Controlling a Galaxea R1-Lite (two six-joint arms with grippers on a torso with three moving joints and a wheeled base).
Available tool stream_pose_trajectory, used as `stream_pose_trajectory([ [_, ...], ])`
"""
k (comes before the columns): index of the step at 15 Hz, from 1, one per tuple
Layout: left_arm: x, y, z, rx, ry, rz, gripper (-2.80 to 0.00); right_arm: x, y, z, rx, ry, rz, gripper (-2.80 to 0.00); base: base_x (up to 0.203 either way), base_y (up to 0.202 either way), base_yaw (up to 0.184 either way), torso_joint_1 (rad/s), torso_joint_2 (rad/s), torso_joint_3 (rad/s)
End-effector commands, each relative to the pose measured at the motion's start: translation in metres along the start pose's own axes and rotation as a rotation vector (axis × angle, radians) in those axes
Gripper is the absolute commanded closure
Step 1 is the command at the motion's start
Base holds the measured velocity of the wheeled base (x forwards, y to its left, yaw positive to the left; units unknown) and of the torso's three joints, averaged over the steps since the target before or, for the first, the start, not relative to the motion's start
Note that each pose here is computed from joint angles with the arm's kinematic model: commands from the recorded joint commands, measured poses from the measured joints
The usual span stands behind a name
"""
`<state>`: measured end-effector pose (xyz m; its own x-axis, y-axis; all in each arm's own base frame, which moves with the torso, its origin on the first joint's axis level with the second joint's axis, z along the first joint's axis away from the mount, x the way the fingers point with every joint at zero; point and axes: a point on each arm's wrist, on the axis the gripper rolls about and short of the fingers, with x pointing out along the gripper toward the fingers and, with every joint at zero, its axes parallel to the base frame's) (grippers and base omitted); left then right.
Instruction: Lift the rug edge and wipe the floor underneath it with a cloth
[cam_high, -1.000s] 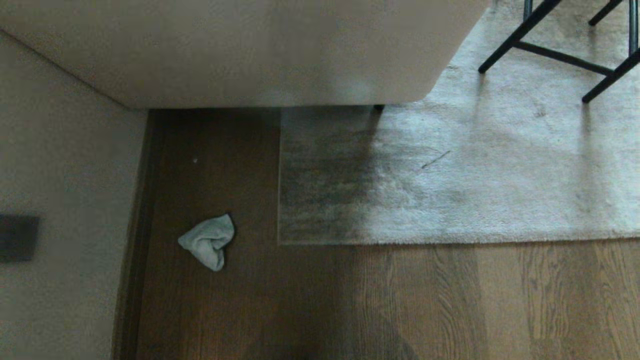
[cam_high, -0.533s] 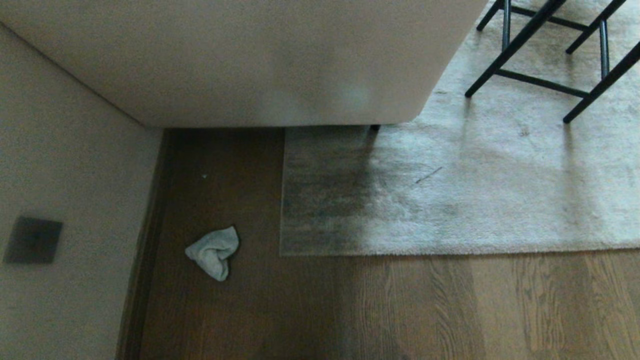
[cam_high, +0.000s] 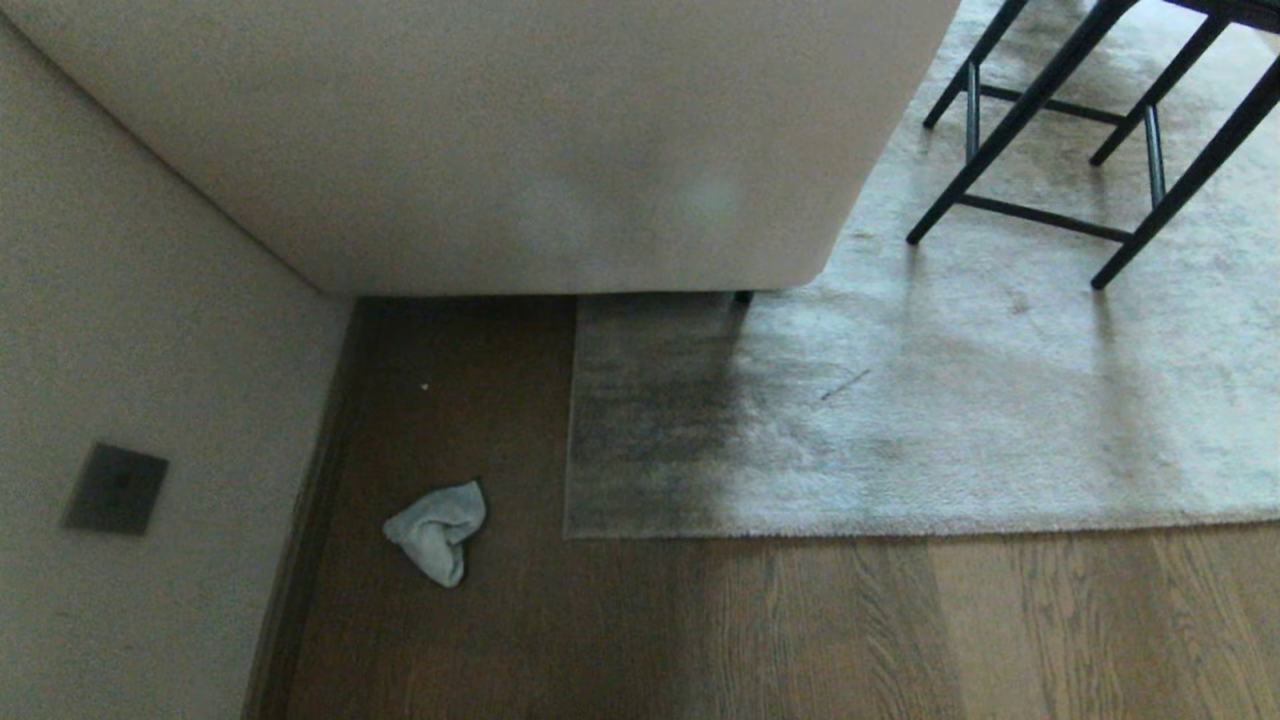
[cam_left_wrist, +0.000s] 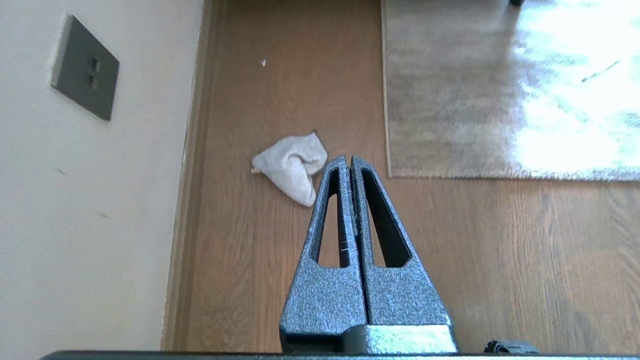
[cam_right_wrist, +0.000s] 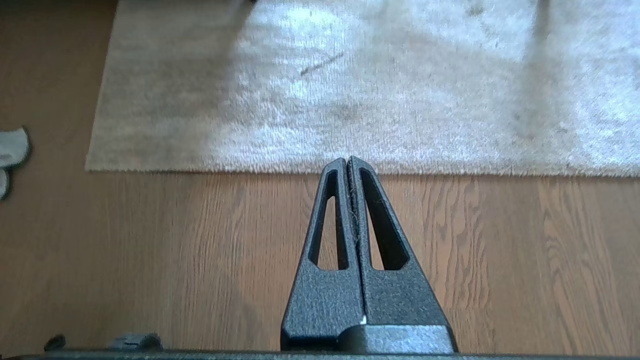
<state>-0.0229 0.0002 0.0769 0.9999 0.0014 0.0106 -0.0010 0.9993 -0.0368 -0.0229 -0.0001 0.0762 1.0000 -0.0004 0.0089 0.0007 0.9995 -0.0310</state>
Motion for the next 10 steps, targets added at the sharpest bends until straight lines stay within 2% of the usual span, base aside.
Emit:
stream_pose_trajectory([
  [1,0.0000,0.0000,0.0000,-0.002,0.000,0.002,0.00,0.0001,0.0000,0.0001,0.000,0.000,0.000,0.00,0.000,0.000,0.000,0.007,0.00,0.198],
  [10,0.0000,0.0000,0.0001,-0.005,-0.002,0.002,0.00,0.0001,0.0000,-0.0004,0.000,0.005,0.001,0.00,0.000,0.000,0.000,0.003,0.00,0.203],
])
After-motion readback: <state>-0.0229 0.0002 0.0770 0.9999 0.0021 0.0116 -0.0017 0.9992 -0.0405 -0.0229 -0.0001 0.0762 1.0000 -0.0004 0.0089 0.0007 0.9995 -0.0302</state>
